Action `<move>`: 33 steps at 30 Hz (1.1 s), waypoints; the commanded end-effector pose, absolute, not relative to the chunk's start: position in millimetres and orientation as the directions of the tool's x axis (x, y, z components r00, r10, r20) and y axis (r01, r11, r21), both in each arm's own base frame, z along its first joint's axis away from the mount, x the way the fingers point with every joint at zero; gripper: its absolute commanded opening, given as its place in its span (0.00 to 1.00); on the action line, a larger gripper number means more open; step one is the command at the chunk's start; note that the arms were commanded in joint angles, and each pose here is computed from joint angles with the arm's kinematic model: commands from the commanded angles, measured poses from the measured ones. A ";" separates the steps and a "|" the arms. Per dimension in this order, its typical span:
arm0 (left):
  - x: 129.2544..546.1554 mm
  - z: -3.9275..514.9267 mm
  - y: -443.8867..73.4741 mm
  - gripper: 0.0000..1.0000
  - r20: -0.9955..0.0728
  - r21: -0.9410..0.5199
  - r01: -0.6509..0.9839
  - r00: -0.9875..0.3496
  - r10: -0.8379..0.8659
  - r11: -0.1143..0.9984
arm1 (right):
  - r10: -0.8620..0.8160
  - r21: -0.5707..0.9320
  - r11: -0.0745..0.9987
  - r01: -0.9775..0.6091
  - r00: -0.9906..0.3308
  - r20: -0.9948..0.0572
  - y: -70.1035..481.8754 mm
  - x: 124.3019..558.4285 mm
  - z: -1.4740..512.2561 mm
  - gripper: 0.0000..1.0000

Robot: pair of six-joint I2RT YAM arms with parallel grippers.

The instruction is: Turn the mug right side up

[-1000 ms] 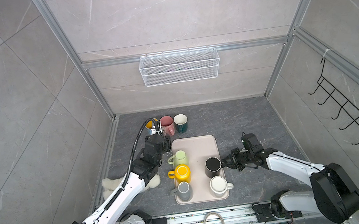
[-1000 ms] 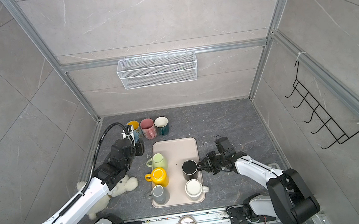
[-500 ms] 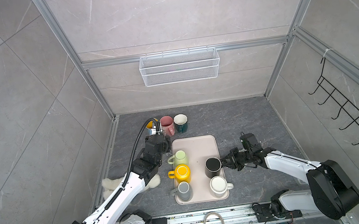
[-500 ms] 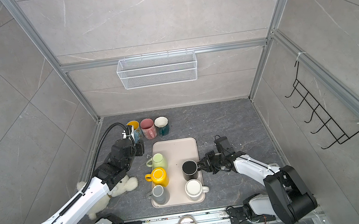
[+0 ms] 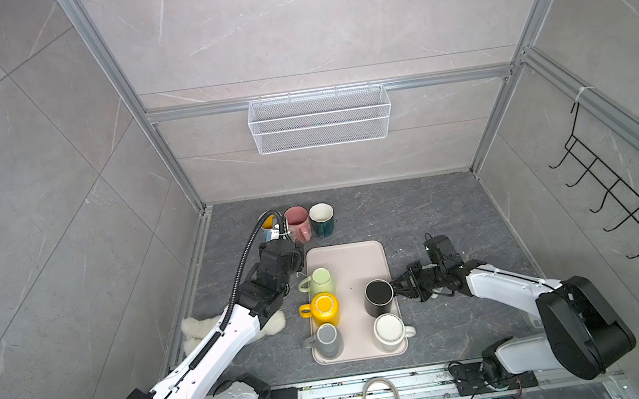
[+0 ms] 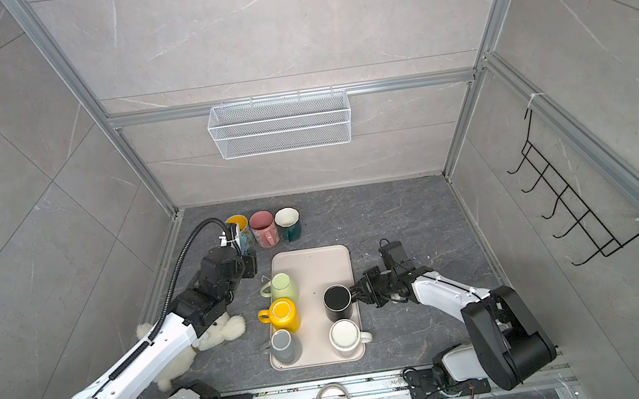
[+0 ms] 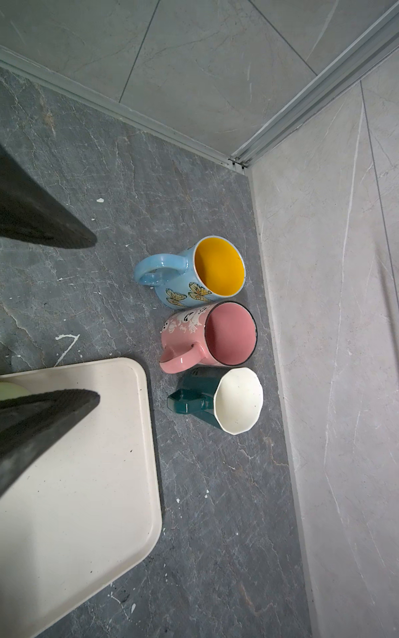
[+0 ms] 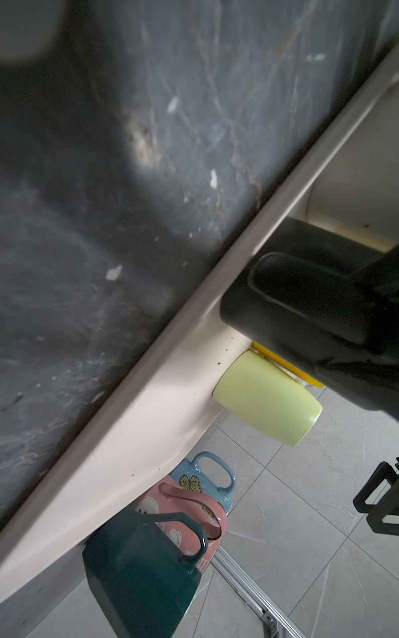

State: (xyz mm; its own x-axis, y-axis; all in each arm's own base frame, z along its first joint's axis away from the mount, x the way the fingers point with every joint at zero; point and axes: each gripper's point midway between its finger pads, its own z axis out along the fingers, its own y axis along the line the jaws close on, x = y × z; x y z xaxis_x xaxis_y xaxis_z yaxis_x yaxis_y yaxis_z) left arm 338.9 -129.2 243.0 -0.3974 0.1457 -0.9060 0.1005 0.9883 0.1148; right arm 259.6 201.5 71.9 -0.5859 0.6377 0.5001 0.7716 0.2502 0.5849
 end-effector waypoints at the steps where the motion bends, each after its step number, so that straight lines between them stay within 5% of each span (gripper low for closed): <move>1: 343.7 253.8 -128.7 0.67 -0.917 0.126 0.087 -0.370 0.150 0.988 | 0.623 0.609 0.257 0.750 -0.610 0.489 206.5 267.5 77.2 0.27; 18: 349.9 252.1 -130.2 0.68 -0.911 0.157 0.084 -0.373 0.177 0.984 | 0.615 0.723 0.245 0.646 -0.680 0.399 222.2 315.3 101.4 0.00; 25: 349.4 257.8 -132.7 0.68 -0.917 0.142 0.094 -0.362 0.167 0.985 | 0.599 0.800 0.368 0.473 -0.779 0.185 227.6 330.9 141.7 0.00; 33: 348.1 269.9 -140.0 0.68 -0.931 0.096 0.127 -0.340 0.134 0.987 | 0.484 0.773 0.613 0.165 -0.852 -0.202 248.3 333.7 191.5 0.00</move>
